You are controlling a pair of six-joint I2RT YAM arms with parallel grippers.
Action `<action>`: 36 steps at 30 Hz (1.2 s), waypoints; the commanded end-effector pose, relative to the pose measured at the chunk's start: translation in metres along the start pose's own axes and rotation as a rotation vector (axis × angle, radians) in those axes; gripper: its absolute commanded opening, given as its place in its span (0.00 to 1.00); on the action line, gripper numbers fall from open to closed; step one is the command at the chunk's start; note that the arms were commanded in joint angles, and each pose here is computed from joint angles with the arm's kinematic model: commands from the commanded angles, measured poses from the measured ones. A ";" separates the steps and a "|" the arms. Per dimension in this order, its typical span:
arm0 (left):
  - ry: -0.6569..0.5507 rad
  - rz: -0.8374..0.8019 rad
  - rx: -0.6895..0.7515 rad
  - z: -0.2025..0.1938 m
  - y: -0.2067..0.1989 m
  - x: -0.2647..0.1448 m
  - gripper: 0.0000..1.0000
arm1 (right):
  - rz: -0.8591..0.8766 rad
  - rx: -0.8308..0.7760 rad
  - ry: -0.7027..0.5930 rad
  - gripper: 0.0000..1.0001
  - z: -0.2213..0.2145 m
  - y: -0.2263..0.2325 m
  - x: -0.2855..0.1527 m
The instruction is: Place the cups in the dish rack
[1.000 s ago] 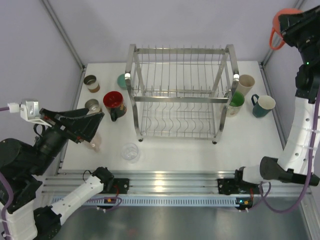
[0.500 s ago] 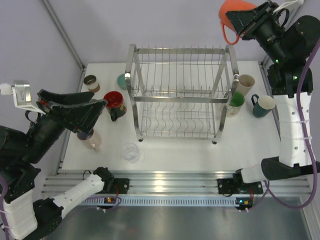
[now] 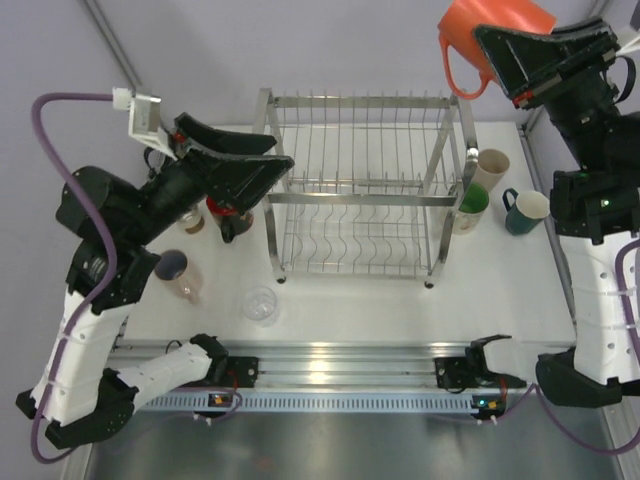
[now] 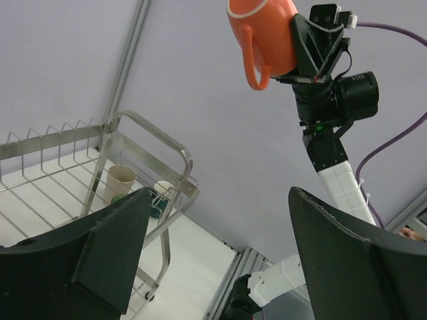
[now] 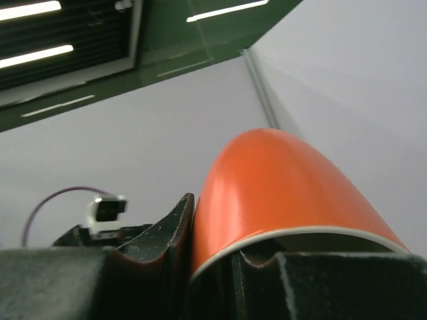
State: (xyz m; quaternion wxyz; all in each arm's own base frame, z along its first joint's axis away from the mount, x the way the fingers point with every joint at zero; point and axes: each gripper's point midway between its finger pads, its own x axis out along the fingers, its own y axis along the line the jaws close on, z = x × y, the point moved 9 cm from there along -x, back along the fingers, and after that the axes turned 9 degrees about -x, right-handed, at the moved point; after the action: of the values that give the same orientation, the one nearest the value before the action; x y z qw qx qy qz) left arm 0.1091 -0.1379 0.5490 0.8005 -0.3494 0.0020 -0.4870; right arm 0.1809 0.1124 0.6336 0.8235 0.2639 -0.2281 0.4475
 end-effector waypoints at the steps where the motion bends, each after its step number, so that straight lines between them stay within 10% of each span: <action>1: -0.008 -0.173 -0.004 0.004 -0.006 0.025 0.89 | 0.276 0.124 -0.072 0.00 0.006 0.045 -0.017; 36: 0.207 -0.428 -0.068 -0.060 0.013 0.111 0.73 | 0.356 0.265 0.105 0.00 -0.089 0.061 -0.008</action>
State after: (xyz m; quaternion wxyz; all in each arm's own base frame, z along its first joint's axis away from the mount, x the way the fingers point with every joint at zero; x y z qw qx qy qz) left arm 0.1643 -0.2587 0.5094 0.6726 -0.3207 0.0898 -0.6609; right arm 0.1535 0.1977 0.5563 0.7132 0.3151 -0.0908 0.6195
